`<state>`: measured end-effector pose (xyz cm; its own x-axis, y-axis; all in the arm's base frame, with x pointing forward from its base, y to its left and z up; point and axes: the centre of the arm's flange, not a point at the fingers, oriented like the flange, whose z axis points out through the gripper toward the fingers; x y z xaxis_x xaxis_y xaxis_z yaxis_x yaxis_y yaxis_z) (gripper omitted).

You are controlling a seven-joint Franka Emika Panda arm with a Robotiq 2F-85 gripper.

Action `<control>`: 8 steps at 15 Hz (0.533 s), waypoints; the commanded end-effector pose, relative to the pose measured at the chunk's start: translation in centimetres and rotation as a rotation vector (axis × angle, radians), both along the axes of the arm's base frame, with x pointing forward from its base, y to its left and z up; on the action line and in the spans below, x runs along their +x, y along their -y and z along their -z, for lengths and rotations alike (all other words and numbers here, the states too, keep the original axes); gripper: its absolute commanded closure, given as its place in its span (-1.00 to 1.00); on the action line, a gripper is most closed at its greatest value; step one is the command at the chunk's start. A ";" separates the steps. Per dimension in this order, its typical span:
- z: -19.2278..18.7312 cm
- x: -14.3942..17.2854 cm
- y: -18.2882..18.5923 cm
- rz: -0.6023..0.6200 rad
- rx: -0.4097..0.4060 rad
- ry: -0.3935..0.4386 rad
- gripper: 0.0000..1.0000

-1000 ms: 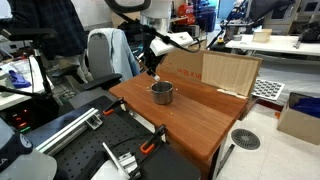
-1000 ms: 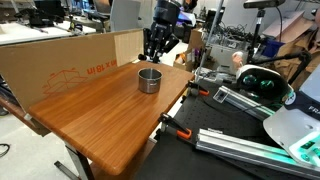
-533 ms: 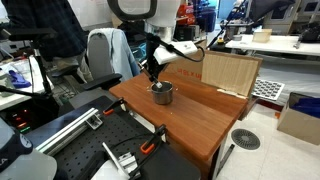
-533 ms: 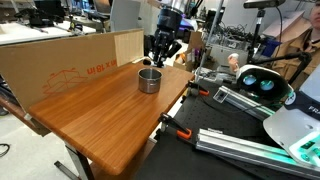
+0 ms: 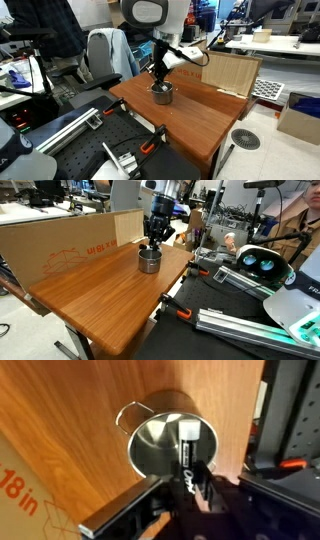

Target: Put the marker in the pot

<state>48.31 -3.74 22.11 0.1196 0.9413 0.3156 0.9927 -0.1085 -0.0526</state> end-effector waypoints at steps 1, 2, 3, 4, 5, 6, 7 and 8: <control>0.6 1.9 -0.3 -0.042 -0.018 0.000 0.90; 0.8 2.2 -0.5 -0.048 -0.022 -0.004 0.90; 1.0 2.4 -0.7 -0.052 -0.022 -0.010 0.90; 1.2 2.6 -0.8 -0.056 -0.026 -0.012 0.90; 1.4 2.8 -0.9 -0.061 -0.030 -0.017 0.90; 1.6 2.9 -1.1 -0.067 -0.036 -0.021 0.90; 1.9 3.1 -1.2 -0.070 -0.036 -0.025 0.90; 1.9 3.2 -1.4 -0.074 -0.041 -0.028 0.90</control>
<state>50.59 -2.45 20.58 0.0666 0.9560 0.2856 0.9965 -0.0494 -0.0669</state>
